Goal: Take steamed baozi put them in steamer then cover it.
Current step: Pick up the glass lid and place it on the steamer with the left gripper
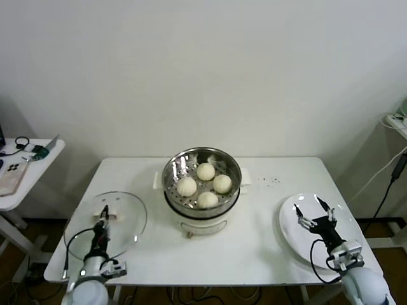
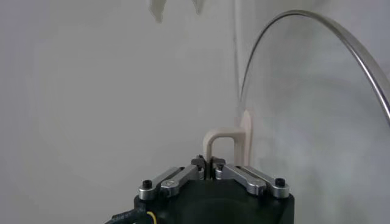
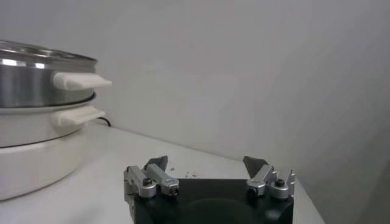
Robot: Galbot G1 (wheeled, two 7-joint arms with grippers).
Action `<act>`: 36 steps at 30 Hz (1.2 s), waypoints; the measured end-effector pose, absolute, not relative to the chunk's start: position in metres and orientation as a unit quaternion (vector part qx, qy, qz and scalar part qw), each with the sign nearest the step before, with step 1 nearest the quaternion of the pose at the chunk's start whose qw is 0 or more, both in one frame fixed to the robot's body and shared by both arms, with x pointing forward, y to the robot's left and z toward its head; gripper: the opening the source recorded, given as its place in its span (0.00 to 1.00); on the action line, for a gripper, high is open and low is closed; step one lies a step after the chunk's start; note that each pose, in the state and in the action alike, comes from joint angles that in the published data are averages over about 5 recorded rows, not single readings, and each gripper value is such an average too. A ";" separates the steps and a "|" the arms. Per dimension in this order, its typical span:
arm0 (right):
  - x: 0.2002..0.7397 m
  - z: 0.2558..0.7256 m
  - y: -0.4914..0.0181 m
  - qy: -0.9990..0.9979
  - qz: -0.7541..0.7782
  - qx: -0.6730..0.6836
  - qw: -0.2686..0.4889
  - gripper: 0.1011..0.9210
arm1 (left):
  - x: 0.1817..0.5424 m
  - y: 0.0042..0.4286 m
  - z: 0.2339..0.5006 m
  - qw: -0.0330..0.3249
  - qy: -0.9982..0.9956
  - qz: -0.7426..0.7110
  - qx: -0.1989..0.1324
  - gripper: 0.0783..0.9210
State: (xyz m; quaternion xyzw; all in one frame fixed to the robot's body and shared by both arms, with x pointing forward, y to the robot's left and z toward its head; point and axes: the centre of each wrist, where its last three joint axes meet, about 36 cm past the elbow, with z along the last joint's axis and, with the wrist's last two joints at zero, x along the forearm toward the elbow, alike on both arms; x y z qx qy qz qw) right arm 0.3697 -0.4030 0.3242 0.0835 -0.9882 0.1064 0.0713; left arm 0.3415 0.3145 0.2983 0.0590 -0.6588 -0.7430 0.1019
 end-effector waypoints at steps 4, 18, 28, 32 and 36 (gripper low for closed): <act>0.374 0.325 -0.406 -0.988 0.111 0.083 0.071 0.88 | 0.337 0.311 0.315 0.095 -0.658 -0.743 0.079 0.07; 0.394 0.328 -0.403 -0.987 0.121 0.085 0.063 0.88 | 0.332 0.289 0.402 0.037 -0.682 -0.715 0.148 0.07; 0.401 0.323 -0.395 -0.987 0.120 0.085 0.061 0.88 | 0.350 0.253 0.440 0.004 -0.703 -0.697 0.143 0.07; 0.402 0.320 -0.394 -0.987 0.120 0.083 0.061 0.88 | 0.361 0.227 0.445 -0.001 -0.710 -0.692 0.126 0.07; 0.400 0.317 -0.396 -0.987 0.123 0.081 0.062 0.88 | 0.375 0.198 0.447 -0.003 -0.718 -0.688 0.107 0.07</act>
